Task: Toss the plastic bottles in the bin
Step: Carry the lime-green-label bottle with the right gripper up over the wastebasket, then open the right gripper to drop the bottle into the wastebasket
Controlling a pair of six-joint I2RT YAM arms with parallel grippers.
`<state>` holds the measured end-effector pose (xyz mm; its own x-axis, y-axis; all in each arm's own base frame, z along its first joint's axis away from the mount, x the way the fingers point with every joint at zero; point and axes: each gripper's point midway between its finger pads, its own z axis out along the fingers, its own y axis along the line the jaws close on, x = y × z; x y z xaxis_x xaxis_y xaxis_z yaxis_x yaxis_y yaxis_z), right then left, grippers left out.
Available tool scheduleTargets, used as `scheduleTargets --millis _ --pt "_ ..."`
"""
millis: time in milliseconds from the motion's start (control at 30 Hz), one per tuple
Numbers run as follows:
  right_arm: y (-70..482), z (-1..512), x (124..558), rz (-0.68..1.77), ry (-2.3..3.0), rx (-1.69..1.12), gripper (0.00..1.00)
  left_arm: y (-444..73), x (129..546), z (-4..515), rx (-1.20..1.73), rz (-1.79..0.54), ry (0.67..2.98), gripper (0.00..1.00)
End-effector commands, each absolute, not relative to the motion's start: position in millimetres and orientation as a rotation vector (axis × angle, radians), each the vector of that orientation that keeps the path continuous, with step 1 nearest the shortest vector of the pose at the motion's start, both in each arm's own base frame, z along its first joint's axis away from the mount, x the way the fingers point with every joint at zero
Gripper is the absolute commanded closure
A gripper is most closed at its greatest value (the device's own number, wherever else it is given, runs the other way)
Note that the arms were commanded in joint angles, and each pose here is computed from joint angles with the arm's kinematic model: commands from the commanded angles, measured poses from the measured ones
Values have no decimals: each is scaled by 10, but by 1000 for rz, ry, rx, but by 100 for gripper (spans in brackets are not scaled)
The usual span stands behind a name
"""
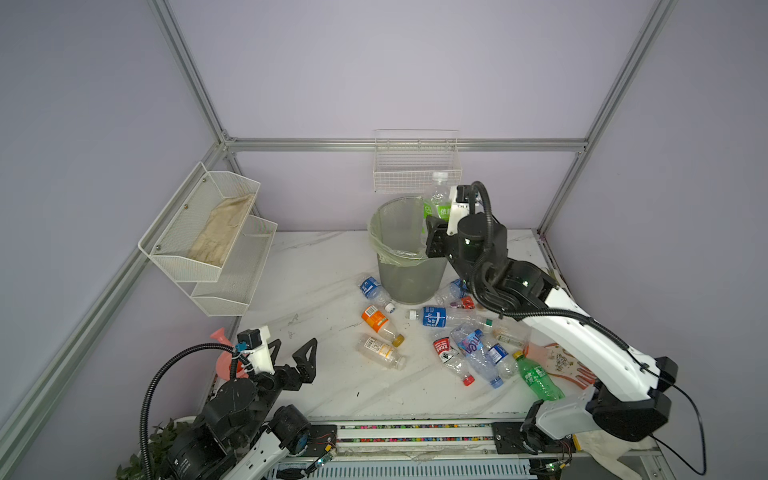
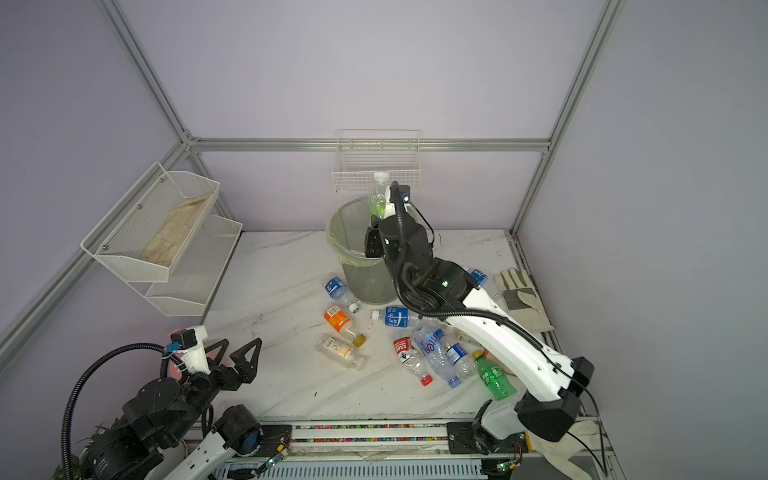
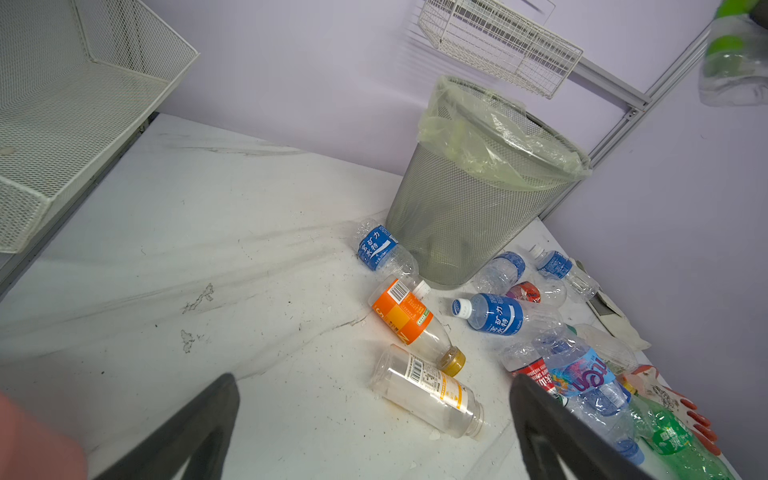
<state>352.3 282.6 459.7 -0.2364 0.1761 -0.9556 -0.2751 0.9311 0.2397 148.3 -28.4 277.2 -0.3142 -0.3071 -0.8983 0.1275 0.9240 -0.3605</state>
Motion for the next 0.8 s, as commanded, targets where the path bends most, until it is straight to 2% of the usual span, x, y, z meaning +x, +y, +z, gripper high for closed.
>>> scheduleTargets --millis 0,67,100,333,567,767 --pt "3103 4265 3697 449 1910 -231 48 -319 1503 2822 -131 -452 1834 0" --pt "3146 4095 3825 416 1999 -219 9 -317 1501 2826 -132 -453 1832 0" --pt "3161 4047 3848 397 2031 -222 3 -314 1499 2829 -133 -454 1831 0" --pt "3034 4377 3565 465 1937 -201 3 -329 1508 2820 -127 -452 1837 0" --pt "2948 4455 3408 516 1917 -215 3 -342 1517 2818 -122 -450 1843 0" --pt "2932 4711 3258 653 1834 -194 3 -349 1523 2808 -120 -448 1848 0"
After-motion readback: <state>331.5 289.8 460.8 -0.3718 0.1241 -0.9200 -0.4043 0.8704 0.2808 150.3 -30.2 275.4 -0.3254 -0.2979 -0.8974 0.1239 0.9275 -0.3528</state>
